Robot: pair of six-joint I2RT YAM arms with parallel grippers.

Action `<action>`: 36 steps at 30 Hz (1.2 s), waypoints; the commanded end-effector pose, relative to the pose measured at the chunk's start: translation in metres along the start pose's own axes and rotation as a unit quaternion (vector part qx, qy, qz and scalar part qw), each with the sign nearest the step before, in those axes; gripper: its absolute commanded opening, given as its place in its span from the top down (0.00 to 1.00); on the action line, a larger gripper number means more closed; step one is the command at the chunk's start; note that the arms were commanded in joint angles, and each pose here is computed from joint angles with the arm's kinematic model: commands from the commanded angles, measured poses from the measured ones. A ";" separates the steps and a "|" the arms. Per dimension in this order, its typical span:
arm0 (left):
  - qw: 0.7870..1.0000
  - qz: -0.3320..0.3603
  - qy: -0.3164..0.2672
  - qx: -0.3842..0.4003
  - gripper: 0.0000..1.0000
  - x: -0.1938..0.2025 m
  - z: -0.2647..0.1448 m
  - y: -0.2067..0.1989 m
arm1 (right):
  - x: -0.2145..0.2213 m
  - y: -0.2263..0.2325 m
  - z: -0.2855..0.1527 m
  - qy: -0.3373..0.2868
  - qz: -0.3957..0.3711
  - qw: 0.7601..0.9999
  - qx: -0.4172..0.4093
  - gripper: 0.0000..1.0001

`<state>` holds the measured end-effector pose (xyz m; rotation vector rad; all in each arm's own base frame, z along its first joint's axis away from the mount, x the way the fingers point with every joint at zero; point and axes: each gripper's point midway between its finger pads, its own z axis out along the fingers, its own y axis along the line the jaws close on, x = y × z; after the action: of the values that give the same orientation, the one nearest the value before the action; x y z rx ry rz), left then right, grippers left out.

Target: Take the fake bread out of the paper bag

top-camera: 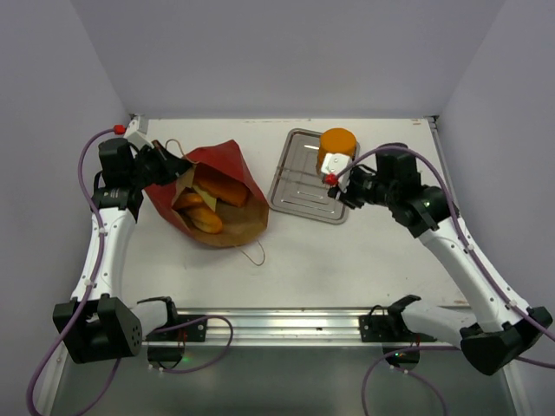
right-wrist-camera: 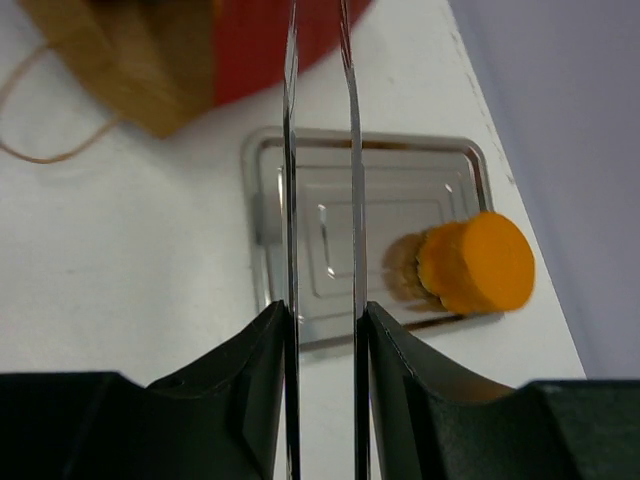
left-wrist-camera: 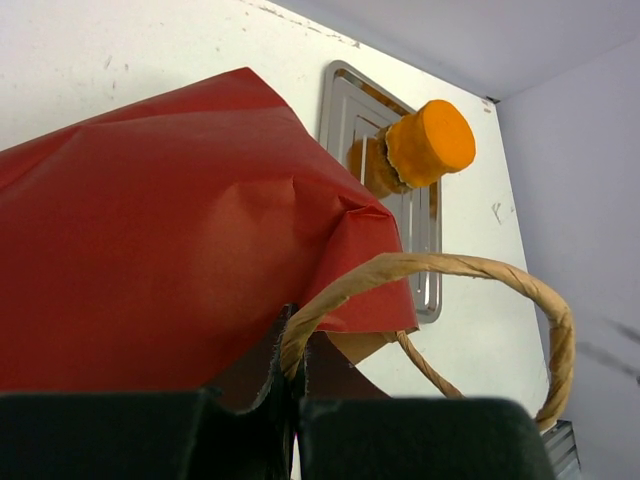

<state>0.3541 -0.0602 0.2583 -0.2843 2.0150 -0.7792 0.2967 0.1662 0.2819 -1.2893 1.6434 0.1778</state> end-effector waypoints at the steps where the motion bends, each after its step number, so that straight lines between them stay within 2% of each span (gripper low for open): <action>1: 1.000 0.013 0.012 -0.010 1.00 0.008 -0.006 0.005 | -0.039 0.072 -0.010 -0.052 -0.026 0.989 -0.134 0.61; 5: 1.000 0.013 0.009 -0.011 1.00 0.004 -0.009 0.001 | -0.076 0.113 -0.003 -0.072 -0.051 0.977 -0.192 0.61; 8: 1.000 0.015 0.005 -0.012 1.00 0.000 -0.012 -0.002 | -0.094 0.126 0.014 -0.069 -0.061 0.977 -0.193 0.61; 11: 1.000 0.010 0.005 -0.013 1.00 0.001 -0.013 -0.002 | -0.111 0.125 0.033 -0.069 -0.063 0.982 -0.166 0.62; 15: 1.000 0.008 0.003 -0.012 1.00 0.002 -0.015 -0.003 | -0.119 0.124 0.075 -0.030 -0.071 0.990 -0.117 0.61; 20: 1.000 0.008 0.003 -0.012 1.00 0.000 -0.015 -0.004 | -0.139 0.118 0.101 -0.030 -0.077 0.993 -0.088 0.60; 30: 1.000 0.009 0.003 -0.004 1.00 -0.002 -0.014 -0.007 | -0.131 0.159 0.121 -0.005 -0.115 0.983 -0.140 0.57; 36: 1.000 0.012 0.003 0.001 1.00 -0.002 -0.013 -0.008 | -0.108 0.174 0.129 0.032 -0.133 0.979 -0.148 0.57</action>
<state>0.3449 -0.0608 0.2584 -0.2875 2.0320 -0.7730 0.2236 0.3908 0.2309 -1.7400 1.5127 0.2718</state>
